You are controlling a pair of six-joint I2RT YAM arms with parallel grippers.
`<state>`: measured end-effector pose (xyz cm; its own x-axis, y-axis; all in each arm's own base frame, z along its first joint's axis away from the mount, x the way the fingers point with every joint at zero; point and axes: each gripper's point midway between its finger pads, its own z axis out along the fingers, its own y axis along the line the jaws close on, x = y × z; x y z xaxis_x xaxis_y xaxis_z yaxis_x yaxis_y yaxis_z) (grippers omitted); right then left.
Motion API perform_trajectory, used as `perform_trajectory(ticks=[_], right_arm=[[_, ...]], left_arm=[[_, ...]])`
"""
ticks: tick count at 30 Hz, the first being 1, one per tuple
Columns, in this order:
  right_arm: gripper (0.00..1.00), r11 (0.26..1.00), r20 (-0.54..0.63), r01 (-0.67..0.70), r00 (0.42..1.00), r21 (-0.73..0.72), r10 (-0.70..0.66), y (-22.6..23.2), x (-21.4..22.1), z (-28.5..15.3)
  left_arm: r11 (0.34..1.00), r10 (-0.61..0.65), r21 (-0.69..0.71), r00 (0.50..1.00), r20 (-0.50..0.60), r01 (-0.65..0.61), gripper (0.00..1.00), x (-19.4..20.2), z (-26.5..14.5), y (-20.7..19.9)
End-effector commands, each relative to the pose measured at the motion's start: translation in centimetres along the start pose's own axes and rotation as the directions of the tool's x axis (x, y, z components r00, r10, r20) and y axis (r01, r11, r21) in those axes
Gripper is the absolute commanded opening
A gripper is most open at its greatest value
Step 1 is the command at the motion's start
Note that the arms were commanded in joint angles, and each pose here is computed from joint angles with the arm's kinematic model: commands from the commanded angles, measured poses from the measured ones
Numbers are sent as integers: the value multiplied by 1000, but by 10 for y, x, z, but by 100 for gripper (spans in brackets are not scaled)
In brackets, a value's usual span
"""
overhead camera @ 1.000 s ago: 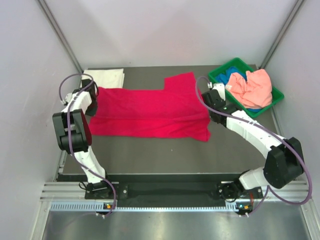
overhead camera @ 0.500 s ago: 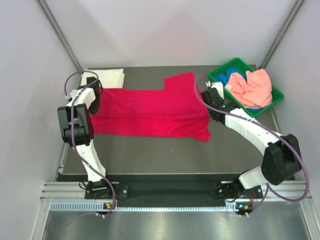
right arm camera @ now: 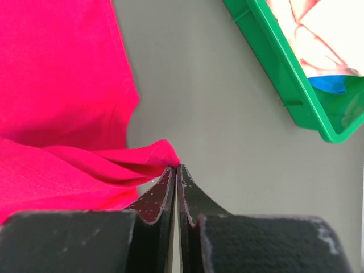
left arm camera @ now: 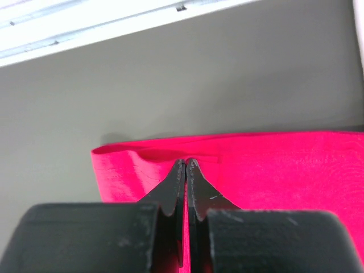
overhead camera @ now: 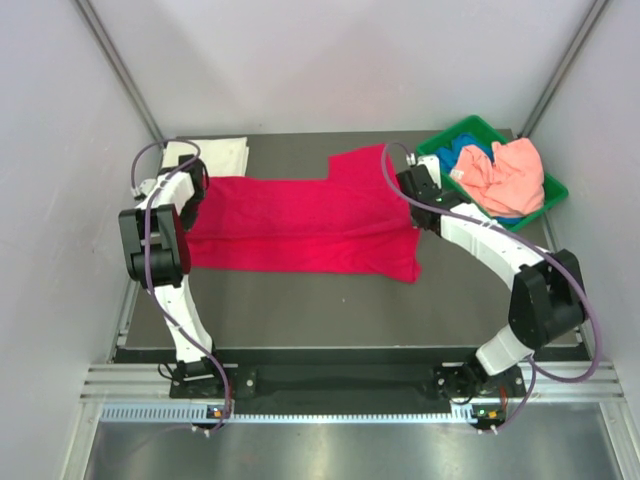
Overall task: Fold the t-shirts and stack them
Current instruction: Fold the tshirt
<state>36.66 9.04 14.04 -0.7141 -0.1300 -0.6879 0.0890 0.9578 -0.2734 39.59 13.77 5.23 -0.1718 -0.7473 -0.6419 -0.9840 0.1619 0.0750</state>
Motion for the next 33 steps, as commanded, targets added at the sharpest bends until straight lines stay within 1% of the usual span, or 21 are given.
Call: perform_trajectory(ticks=[1,5,9,10,11,13,15,16,18,19,21,22,23,24,25,26,27,28,29,30,33], right_arm=[[0,999,45,-30,999,21,29,-6,-25,3],[0,1000,29,-23,999,6,23,4,-24,13],[1,1000,19,-19,1000,4,19,10,-22,21],[2,1000,8,-7,1000,8,7,11,-20,25],[3,1000,15,-8,1000,9,8,12,-24,25],[8,1000,7,-4,1000,11,4,12,-26,27],[15,1000,5,-9,1000,4,9,12,-35,20],[22,1000,5,-31,1000,-3,31,12,-38,15],[28,998,-23,-55,998,-18,55,11,-36,5],[32,994,-30,-102,994,-31,101,10,-32,-3],[35,985,-67,-141,989,-101,135,17,-20,-12],[37,973,-61,-190,981,-133,183,16,-21,-24],[38,968,-97,-198,978,-151,185,18,-3,-23],[39,949,-127,-221,972,-223,197,30,4,-29],[41,934,-142,-264,962,-241,235,30,9,-35],[41,932,-182,-275,955,-236,236,31,28,-33],[42,923,-204,-293,948,-250,246,34,35,-36],[43,910,-213,-328,937,-253,278,33,39,-39],[43,907,-247,-339,928,-251,279,34,55,-37],[43,902,-255,-358,920,-242,297,33,59,-35],[43,886,-310,-402,894,-231,325,36,85,-31]], left_arm=[[999,-18,-29,995,94,21,0,-27,-9,4],[998,14,-59,997,77,-10,0,-20,-4,3],[998,32,-48,998,49,-30,0,-15,-1,-5],[998,36,-45,998,49,-33,3,-15,-1,-6],[998,46,-42,998,47,-44,11,-15,-2,-6],[998,49,-31,997,51,-47,20,-20,-7,-8],[998,61,-29,996,65,-59,35,-28,-16,-6],[998,64,-29,995,75,-62,37,-32,-20,-4],[997,72,-36,992,101,-68,43,-42,-28,5],[997,73,-32,992,108,-70,43,-45,-32,8],[997,80,-24,990,112,-78,44,-49,-40,18],[997,76,-5,992,103,-76,44,-47,-43,19],[996,92,7,991,95,-93,43,-45,-45,22],[995,99,17,992,81,-101,43,-38,-47,34],[994,102,38,993,54,-104,42,-30,-47,39],[992,89,89,995,53,-93,42,-27,-47,34],[989,101,106,994,32,-104,42,-14,-47,49],[985,105,136,994,18,-107,41,-8,-47,51],[970,109,218,994,-6,-105,41,1,-50,41],[965,123,234,992,-21,-115,41,11,-48,53],[942,141,317,987,-75,-111,43,35,-42,55]])
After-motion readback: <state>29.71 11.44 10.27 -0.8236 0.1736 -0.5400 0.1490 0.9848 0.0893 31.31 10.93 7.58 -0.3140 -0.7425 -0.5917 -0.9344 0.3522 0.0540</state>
